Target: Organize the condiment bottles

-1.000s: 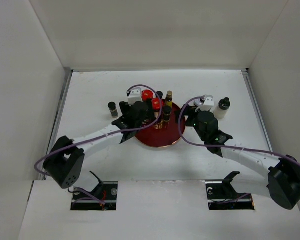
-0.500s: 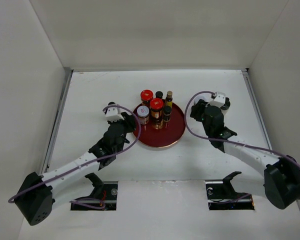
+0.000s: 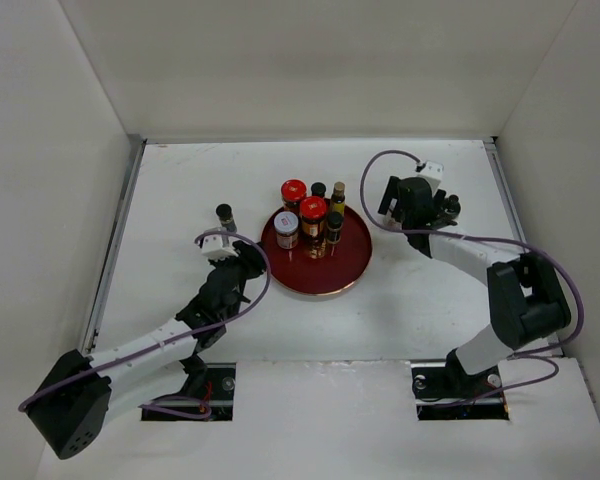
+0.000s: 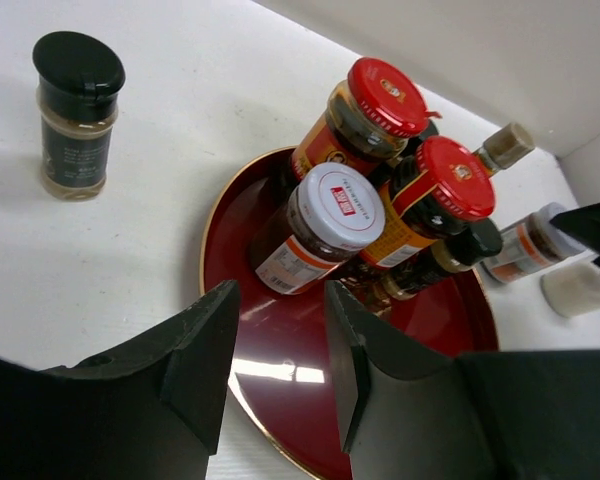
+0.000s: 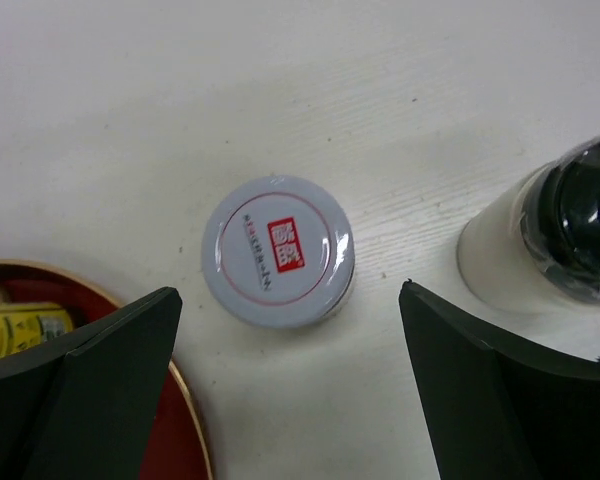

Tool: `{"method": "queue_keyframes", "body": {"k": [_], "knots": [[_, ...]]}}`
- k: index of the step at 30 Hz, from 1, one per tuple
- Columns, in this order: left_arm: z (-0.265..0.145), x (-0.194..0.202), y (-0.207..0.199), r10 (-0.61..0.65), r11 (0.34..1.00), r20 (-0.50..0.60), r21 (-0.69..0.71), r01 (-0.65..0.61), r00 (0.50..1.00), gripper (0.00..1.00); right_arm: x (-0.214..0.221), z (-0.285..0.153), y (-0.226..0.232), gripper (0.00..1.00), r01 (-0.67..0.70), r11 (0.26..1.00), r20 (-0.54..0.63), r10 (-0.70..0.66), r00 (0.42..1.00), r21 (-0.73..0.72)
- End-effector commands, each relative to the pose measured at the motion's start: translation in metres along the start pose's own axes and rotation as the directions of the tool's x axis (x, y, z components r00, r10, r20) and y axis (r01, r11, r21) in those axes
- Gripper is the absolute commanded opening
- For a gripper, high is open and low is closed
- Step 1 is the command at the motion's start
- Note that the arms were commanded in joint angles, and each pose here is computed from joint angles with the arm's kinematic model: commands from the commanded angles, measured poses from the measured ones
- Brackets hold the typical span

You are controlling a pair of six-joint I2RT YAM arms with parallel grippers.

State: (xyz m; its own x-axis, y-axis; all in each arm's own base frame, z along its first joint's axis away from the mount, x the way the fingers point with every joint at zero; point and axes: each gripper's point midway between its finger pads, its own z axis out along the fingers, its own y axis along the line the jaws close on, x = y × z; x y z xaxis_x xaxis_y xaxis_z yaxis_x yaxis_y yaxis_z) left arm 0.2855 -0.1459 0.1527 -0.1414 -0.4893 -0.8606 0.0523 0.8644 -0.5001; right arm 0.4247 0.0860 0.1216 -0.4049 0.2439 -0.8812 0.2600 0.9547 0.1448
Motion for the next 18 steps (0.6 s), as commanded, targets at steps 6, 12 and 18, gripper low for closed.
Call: {"method": "queue_keyframes", "body": {"k": [6,12,18], "knots": [[-0.002,-0.018,-0.017,-0.118,0.991,0.053,0.077,0.113,0.992,0.39,-0.013,0.028,0.009,0.87,0.039,0.999,-0.001,-0.039,0.999,0.028],[0.001,-0.013,-0.015,-0.113,0.991,0.039,0.070,0.110,0.993,0.40,-0.017,0.028,0.009,0.56,0.011,1.000,0.036,-0.012,0.999,0.027],[0.001,-0.013,-0.012,-0.120,0.991,0.044,0.061,0.117,0.992,0.41,-0.054,-0.031,0.034,0.52,-0.014,0.996,0.156,0.027,0.987,-0.086]]}}
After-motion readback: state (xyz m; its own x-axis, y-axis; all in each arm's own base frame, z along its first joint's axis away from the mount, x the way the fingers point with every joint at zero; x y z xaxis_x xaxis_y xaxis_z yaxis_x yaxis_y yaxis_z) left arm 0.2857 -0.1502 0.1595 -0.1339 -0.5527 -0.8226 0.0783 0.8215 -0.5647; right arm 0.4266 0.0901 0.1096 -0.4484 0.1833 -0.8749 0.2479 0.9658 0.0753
